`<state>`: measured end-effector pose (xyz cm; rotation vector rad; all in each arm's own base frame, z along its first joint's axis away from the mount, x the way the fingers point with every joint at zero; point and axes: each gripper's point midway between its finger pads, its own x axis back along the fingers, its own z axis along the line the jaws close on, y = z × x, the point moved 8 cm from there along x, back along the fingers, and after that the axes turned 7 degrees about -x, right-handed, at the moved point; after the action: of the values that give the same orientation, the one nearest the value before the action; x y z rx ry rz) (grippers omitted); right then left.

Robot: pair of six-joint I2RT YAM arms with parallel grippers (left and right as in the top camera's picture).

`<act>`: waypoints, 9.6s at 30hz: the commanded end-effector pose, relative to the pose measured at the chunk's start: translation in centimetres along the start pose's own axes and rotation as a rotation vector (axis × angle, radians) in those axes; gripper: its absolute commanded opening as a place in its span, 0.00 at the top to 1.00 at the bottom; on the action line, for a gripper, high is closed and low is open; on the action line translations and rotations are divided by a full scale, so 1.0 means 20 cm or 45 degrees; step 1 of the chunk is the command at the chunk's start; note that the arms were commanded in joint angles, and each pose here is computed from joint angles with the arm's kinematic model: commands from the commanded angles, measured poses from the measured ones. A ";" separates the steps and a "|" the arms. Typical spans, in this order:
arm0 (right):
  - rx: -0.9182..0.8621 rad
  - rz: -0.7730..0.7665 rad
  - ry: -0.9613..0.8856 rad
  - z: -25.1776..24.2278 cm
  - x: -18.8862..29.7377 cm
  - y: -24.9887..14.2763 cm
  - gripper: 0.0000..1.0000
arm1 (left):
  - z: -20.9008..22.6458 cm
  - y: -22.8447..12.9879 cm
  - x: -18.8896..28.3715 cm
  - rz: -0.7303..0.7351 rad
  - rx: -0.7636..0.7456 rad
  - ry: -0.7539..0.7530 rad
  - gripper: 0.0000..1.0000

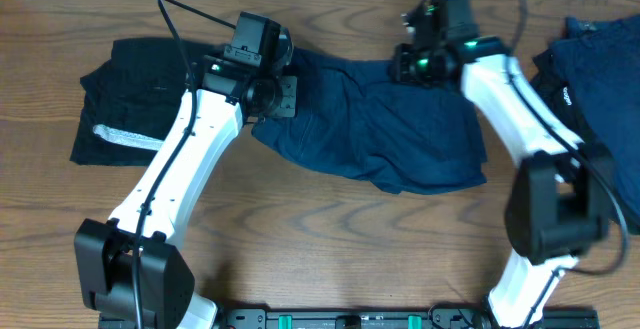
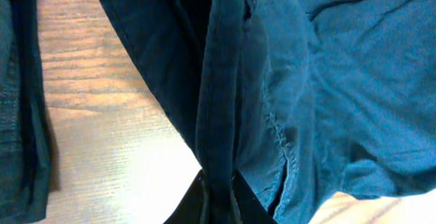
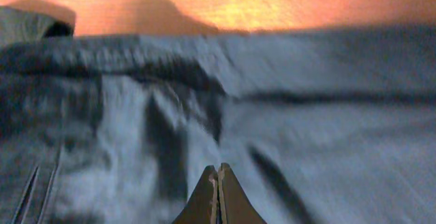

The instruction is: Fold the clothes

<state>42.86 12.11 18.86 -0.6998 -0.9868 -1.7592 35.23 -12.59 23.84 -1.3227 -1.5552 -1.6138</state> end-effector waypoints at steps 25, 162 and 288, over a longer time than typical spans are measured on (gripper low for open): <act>0.000 0.582 0.403 0.39 -0.80 -0.63 0.99 | 0.00 0.11 0.20 -0.120 -0.036 0.068 0.93; -0.512 0.278 0.274 -0.31 0.28 -0.30 0.06 | 0.02 0.18 -0.15 -0.032 0.080 0.132 0.85; -0.332 -0.159 0.437 -0.16 0.10 -0.21 0.99 | -0.39 -0.44 -0.71 0.217 0.692 -0.330 0.94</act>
<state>38.14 8.71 16.04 -0.5302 -0.5809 -2.0606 29.67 -22.77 8.74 -1.5368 -1.7547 -0.8201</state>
